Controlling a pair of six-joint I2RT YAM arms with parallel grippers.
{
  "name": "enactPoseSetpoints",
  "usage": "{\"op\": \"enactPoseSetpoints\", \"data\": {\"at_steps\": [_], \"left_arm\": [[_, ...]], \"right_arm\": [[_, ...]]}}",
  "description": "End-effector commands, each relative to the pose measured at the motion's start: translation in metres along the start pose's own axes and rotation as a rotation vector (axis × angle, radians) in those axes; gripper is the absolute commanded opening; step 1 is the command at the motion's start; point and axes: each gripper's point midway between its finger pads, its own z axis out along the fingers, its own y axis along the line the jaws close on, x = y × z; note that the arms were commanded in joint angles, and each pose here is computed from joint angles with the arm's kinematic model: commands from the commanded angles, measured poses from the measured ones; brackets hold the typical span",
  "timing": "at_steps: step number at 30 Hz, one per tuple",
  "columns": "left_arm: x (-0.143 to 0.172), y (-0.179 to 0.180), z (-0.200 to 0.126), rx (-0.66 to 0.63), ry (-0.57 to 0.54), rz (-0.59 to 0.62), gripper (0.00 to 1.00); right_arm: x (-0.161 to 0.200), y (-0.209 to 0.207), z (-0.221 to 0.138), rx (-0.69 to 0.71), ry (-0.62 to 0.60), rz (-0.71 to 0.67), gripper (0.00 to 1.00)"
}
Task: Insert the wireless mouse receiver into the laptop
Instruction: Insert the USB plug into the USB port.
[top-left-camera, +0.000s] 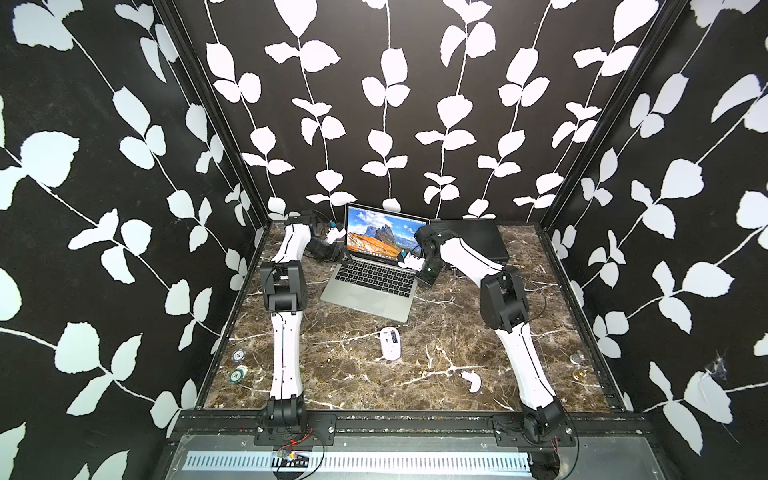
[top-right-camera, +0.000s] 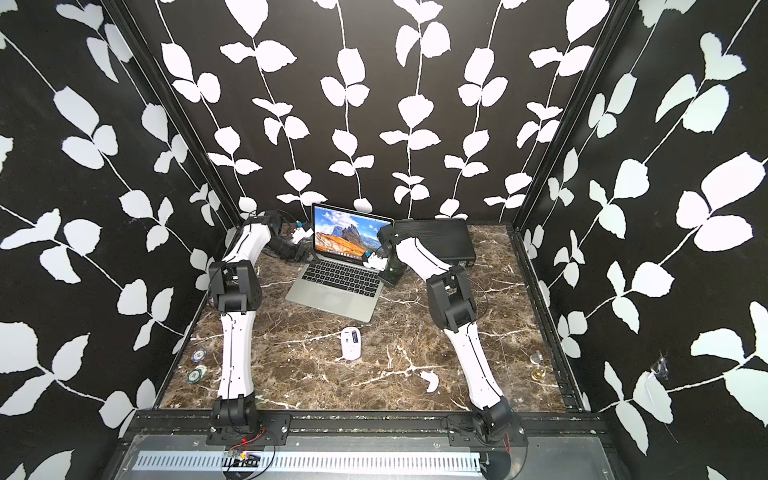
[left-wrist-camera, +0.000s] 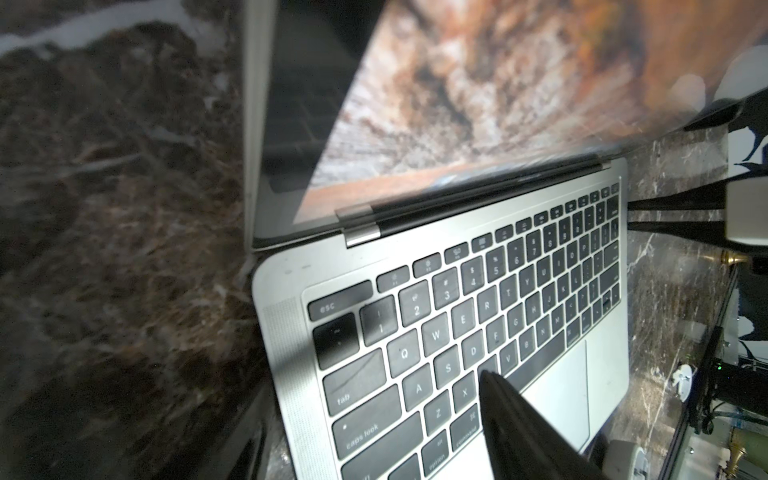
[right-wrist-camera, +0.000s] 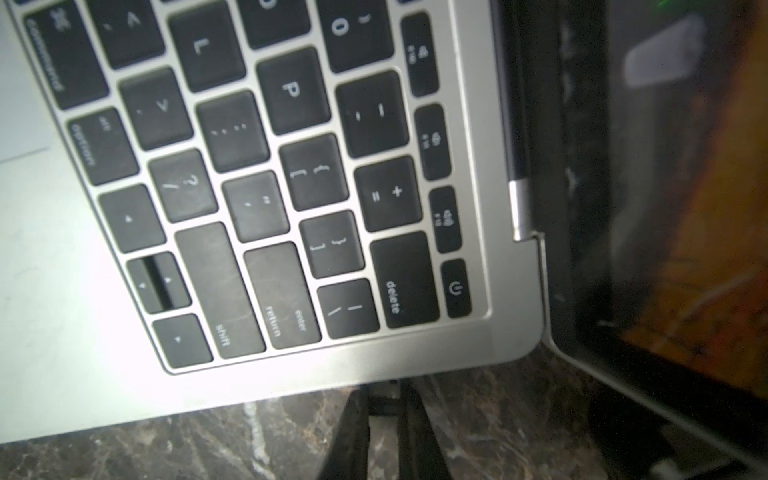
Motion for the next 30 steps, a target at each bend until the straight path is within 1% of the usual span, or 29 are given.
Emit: {"op": "enactPoseSetpoints", "data": {"at_steps": [1,9,14,30], "left_arm": [[0.006,-0.007,0.011,0.035,0.031,0.002,0.78],[0.006,-0.007,0.011,0.036,0.029,0.003,0.78],[0.006,-0.007,0.011,0.035,0.031,0.003,0.78],[0.005,-0.007,0.010,0.034,0.028,0.006,0.78]], "right_arm": [[-0.016,0.000,-0.017,0.030,-0.062,-0.013,0.00],[-0.013,-0.002,-0.024,0.027,-0.075,-0.012,0.00],[-0.014,-0.010,-0.023,0.058,-0.073,0.009,0.00],[-0.012,-0.007,-0.031,0.034,-0.093,0.013,0.00]]}}
